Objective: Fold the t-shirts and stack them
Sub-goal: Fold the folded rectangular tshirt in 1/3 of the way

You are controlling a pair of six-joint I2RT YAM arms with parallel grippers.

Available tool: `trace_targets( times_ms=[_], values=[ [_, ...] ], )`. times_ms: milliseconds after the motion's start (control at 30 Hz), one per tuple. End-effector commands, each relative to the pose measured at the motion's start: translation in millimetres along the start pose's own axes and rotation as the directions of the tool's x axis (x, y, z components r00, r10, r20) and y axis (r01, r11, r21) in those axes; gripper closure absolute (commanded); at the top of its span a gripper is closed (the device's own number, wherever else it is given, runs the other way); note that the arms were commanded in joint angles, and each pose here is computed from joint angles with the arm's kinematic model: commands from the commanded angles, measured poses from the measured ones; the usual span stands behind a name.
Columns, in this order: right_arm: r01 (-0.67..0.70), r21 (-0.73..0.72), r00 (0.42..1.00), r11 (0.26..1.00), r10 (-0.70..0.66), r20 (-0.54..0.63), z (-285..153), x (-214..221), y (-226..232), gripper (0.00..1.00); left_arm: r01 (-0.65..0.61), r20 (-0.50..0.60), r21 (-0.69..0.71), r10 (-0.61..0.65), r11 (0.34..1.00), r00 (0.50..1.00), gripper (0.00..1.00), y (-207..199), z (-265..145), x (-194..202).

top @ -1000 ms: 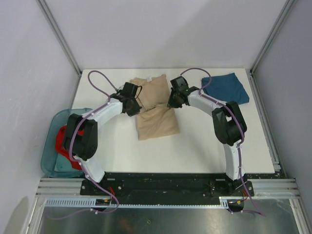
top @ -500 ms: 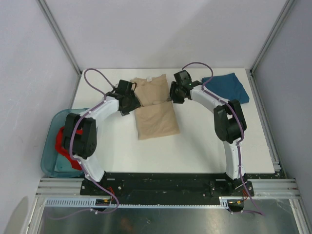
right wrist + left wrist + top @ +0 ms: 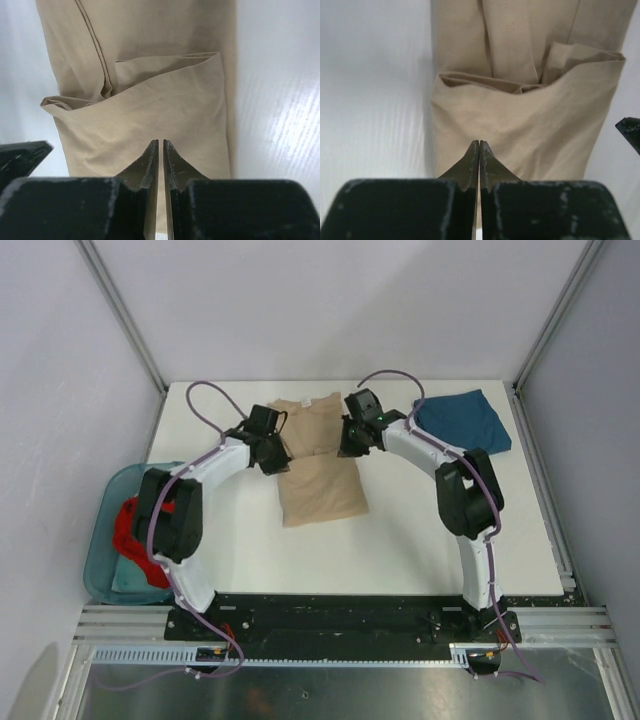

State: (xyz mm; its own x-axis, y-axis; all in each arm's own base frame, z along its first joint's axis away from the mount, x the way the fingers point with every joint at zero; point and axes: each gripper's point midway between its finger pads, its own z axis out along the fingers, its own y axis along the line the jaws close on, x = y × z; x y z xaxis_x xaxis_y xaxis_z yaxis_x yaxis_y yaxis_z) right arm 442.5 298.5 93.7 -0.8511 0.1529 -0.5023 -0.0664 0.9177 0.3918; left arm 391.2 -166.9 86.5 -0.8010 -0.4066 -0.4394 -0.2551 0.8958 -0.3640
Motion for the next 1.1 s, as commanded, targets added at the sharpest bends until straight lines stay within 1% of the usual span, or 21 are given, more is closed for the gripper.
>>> trace_targets(
  times_ms=[0,167,233,367,433,500,600,700,767,833,933,1000,1067],
  values=[
    [0.024,-0.016,1.0,1.0,-0.024,-0.005,25.3,-2.3,0.3,0.9,-0.033,-0.027,0.039,0.034,0.999,0.999,1.0,-19.3,23.7,-9.6],
    [-0.035,0.031,0.999,0.999,0.036,-0.006,54.6,-8.9,-25.7,0.92,-0.031,-0.023,-0.003,0.031,1.0,0.999,1.0,-15.0,59.2,-27.2],
    [-0.071,0.053,0.997,0.996,0.072,-0.014,62.5,-8.2,-39.0,0.93,-0.025,-0.005,-0.045,0.024,0.999,1.0,1.0,-4.5,70.1,-35.4],
    [-0.103,0.077,0.994,0.992,0.106,-0.037,70.9,-1.8,-52.0,0.94,-0.019,0.005,-0.08,0.02,0.997,1.0,0.99,6.8,80.9,-43.0],
    [-0.105,0.081,0.993,0.991,0.108,-0.041,71.1,0.1,-53.6,0.93,-0.015,0.009,-0.091,0.015,0.996,1.0,0.96,11.5,82.2,-45.5],
    [-0.104,0.08,0.994,0.991,0.107,-0.032,67.2,-3.4,-53.1,0.93,-0.018,0.022,-0.089,0.02,0.996,1.0,0.92,12.0,79.0,-51.3],
    [-0.102,0.068,0.995,0.992,0.103,-0.012,55.3,-14.8,-48.4,0.93,-0.023,0.051,-0.077,0.027,0.997,0.998,0.83,10.2,69.9,-63.9],
    [-0.091,0.053,0.996,0.994,0.091,0.019,33.8,-32.3,-39.0,0.91,-0.021,0.067,-0.044,0.024,0.999,0.998,0.74,8.2,60.5,-77.6],
    [-0.076,0.045,0.996,0.996,0.075,0.041,16.2,-42.6,-31.6,0.86,-0.04,0.081,-0.02,0.041,0.999,0.996,0.67,4.1,51.3,-85.0],
    [-0.064,0.041,0.997,0.997,0.062,0.054,-1.5,-47.1,-26.1,0.8,-0.052,0.08,0.019,0.051,0.998,0.996,0.58,-2.7,37.6,-83.8],
    [-0.068,0.05,0.997,0.996,0.067,0.028,-22.7,-33.6,-27.3,0.75,-0.044,0.068,0.057,0.041,0.997,0.997,0.5,-5.4,10.8,-65.4],
    [-0.07,0.041,0.998,0.997,0.07,0.006,-33.1,-15.3,-30.3,0.73,-0.034,0.047,0.063,0.031,0.997,0.998,0.49,-1.5,-3.9,-43.2],
    [-0.069,0.047,0.997,0.997,0.07,-0.018,-41.1,8.2,-37.5,0.71,-0.028,0.021,0.06,0.027,0.998,0.999,0.52,4.3,-14.5,-17.4]
  ],
)
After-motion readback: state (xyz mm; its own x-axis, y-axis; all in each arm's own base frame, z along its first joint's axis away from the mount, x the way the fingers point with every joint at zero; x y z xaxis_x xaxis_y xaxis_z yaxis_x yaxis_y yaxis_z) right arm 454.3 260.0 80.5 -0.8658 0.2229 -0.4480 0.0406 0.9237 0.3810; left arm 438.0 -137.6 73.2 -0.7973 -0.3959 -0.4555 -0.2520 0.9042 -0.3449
